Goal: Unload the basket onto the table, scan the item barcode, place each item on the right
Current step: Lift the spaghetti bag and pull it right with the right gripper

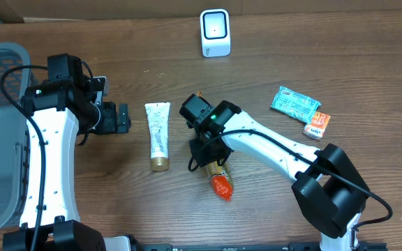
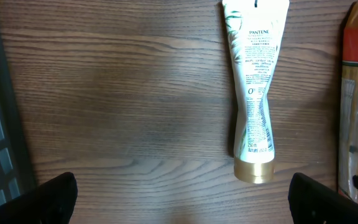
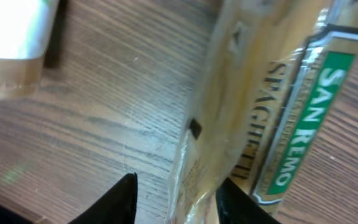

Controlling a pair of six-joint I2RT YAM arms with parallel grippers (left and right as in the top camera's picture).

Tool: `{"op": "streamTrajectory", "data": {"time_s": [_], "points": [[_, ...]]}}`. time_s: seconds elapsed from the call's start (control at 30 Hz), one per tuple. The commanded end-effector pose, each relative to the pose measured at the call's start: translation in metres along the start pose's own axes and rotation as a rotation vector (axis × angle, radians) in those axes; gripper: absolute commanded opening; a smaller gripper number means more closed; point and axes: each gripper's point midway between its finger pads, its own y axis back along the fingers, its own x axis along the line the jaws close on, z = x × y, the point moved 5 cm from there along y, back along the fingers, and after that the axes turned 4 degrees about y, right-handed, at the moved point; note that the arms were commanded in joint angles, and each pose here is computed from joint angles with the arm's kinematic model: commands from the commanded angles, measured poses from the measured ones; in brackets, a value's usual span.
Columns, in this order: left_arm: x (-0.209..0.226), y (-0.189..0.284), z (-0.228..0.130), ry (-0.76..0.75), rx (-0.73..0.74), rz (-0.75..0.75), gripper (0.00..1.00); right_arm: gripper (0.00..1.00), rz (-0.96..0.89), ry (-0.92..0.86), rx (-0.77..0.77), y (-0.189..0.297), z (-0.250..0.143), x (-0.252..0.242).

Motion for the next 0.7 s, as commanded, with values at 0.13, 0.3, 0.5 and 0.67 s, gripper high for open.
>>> {"op": "streamTrajectory", "data": {"time_s": [0.13,0.3,0.5,0.67], "points": [[-0.001,-0.001,0.000,-0.021,0.002,0.000,1.00,0.46,-0.012,0.050,-0.031,0.001,0.005,0.016],[-0.001,-0.001,0.000,-0.021,0.002,-0.001,0.99,0.50,-0.137,0.013,-0.056,0.008,0.008,-0.001],[-0.001,-0.001,0.000,-0.021,0.002,-0.001,1.00,0.53,-0.241,0.016,-0.096,0.036,0.014,-0.008],[-0.001,-0.001,0.000,-0.021,0.002,0.000,0.99,0.66,-0.267,-0.001,-0.091,0.053,0.013,-0.016]]}}
